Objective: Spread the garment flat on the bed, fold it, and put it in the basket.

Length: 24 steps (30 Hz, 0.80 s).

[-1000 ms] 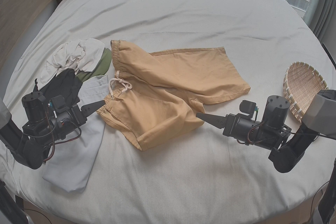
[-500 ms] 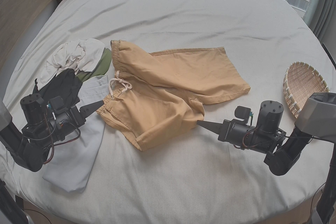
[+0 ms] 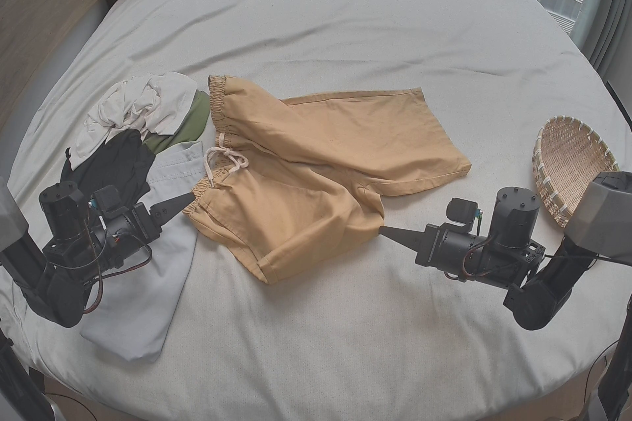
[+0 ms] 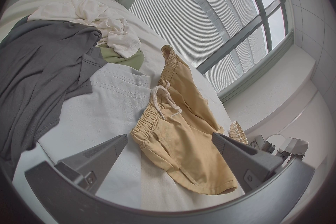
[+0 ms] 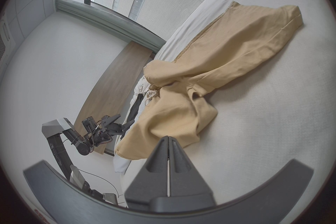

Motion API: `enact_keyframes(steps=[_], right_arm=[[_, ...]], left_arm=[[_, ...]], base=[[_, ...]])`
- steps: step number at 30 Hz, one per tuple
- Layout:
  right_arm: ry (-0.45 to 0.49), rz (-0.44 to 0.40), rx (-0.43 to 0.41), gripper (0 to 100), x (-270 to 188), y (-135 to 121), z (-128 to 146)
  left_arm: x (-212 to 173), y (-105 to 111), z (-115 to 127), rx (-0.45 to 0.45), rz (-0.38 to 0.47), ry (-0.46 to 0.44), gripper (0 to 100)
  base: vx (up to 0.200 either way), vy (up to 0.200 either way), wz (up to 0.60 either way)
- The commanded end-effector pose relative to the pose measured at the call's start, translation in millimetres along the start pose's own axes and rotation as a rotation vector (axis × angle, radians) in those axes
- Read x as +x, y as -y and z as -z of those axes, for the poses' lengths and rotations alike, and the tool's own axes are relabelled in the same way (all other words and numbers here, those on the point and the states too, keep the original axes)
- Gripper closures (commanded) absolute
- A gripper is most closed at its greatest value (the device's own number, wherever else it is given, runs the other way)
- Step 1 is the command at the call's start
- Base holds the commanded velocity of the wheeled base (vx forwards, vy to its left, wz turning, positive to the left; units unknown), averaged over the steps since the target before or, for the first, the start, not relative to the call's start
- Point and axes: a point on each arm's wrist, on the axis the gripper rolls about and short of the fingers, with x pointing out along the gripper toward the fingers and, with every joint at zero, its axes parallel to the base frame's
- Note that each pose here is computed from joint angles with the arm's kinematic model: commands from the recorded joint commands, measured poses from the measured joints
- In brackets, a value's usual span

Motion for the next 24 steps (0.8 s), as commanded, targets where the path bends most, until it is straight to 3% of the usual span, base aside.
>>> enact_keyframes(steps=[1,18,19,24], right_arm=[[-0.009,0.023,-0.024,0,-3,2,-3],[0.023,0.057,-0.042,0,29,7,-4],[0.026,0.059,-0.043,100,30,7,-4],[0.011,0.049,-0.040,100,33,3,1]], left_arm=[[1,-4,4,-0.007,-0.007,-0.008,0],[6,-5,8,-0.005,-0.002,-0.008,0],[6,-5,8,-0.005,0.000,-0.009,0],[6,-4,9,-0.006,0.001,-0.013,0]], base=[[0.000,0.000,0.00],[0.000,0.000,0.00],[0.000,0.000,0.00],[0.000,0.000,0.00]])
